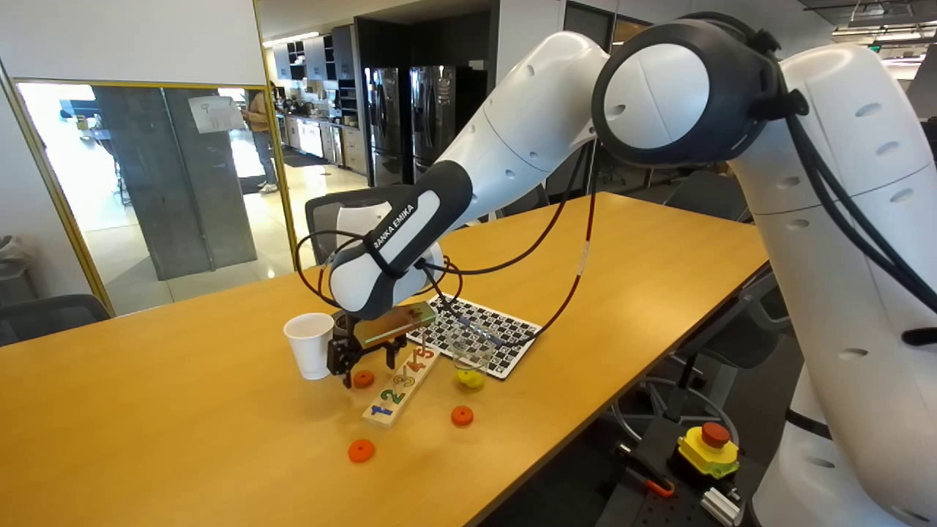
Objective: Put the yellow discs on the table and then put the orange discs in the cup
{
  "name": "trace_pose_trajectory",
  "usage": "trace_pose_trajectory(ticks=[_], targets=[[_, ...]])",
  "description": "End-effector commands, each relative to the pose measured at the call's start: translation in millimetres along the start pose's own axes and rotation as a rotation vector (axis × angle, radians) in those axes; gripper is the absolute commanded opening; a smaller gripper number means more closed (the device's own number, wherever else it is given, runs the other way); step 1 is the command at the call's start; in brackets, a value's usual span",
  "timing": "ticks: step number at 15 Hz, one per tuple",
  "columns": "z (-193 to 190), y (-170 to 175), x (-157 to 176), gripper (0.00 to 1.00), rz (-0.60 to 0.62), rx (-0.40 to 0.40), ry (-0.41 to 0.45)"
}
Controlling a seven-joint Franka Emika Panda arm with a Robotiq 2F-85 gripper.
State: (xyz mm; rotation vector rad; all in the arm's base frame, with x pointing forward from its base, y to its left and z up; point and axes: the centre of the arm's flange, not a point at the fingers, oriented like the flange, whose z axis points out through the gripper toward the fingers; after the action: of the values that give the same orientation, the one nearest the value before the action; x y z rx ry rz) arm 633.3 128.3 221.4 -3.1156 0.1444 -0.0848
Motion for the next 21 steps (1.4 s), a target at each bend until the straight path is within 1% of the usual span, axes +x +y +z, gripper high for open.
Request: trace_pose_trajectory(ticks=[1, 8, 9, 10, 14, 15, 17, 18, 19, 21], targets=[[-2, -4, 7, 1.0, 0.007, 0.006, 0.028], [1, -5, 11, 1.0, 0.002, 0.005, 0.028], [2, -6, 11, 0.75, 0.002, 0.005, 0.028], [2, -6, 11, 0.74, 0.001, 0.005, 0.027], [3, -6, 12, 0.42, 0.004, 0.003, 0.024], [1, -6, 13, 0.36, 0.007, -0.001, 0.024], [-2, -4, 14, 0.21, 0.035, -0.03, 0.028], [-5, -2, 13, 0.18, 0.045, -0.031, 0.027], [-9, 1, 12, 0.21, 0.065, -0.039, 0.031], [-22, 10, 8, 0.21, 0.136, -0.057, 0.047]])
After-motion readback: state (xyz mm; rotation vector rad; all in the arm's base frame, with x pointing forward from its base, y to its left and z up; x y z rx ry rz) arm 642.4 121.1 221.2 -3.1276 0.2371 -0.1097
